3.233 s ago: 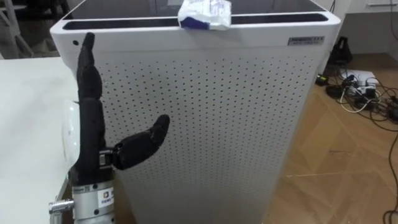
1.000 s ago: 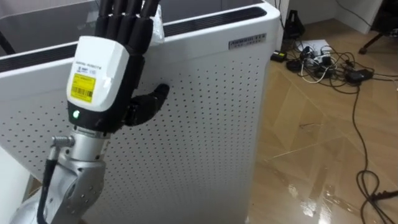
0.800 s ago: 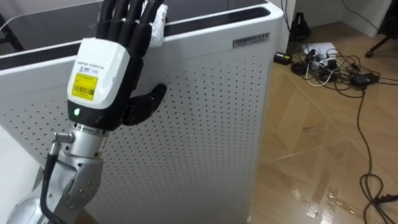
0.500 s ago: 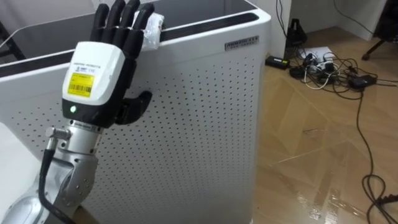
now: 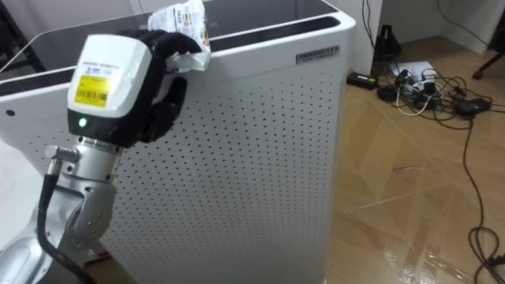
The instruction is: Pick garbage
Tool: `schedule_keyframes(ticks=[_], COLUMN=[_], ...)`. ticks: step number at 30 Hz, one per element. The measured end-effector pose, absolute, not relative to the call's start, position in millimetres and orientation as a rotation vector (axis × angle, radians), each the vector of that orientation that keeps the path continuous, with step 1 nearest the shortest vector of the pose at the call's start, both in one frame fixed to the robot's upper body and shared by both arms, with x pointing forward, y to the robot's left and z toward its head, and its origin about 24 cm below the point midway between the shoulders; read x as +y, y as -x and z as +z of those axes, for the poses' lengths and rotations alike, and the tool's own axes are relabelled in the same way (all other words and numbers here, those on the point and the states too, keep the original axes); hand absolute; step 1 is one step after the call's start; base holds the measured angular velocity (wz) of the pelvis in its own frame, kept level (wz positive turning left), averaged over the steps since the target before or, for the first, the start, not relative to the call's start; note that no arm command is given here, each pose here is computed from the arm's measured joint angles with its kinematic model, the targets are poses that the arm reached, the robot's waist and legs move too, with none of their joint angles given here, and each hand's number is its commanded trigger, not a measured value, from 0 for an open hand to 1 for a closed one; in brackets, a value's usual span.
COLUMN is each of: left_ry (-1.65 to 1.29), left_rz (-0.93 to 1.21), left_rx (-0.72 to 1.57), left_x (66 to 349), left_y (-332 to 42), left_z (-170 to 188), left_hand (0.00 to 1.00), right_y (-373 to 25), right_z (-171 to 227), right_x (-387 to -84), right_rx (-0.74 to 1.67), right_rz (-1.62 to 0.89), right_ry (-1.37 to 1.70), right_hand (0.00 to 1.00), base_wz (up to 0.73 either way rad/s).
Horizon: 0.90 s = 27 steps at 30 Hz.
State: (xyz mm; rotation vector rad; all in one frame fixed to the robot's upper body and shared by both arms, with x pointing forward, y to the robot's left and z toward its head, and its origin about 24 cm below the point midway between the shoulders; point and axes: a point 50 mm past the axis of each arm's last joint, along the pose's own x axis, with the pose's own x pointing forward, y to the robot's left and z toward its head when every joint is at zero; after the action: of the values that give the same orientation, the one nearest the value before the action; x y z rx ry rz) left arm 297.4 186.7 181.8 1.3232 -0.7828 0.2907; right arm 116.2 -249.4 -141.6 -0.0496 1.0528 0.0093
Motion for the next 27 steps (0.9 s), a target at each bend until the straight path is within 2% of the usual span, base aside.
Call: schedule_keyframes(ticks=[18,24,27], left_ry=[-1.300,-1.044,-0.871], left_rz=[0.313,0.272,0.206], left_rx=[-0.782,-0.813,-0.923], left_x=[187,176,156], left_y=[-296,-289,-269], left_z=[187,198,220], left_hand=[1.00,1.00,1.00], right_y=[-116,-121,-119], right_z=[-142,-141,-143], right_x=[-250,-248,-246], right_rx=[1.055,1.044,1.054], right_rz=[0.004,0.006,0.009], right_ry=[0.050,0.063,0.056], right_hand=[1.00,1.00,1.00], base_wz=[0.00,0.05,0.09])
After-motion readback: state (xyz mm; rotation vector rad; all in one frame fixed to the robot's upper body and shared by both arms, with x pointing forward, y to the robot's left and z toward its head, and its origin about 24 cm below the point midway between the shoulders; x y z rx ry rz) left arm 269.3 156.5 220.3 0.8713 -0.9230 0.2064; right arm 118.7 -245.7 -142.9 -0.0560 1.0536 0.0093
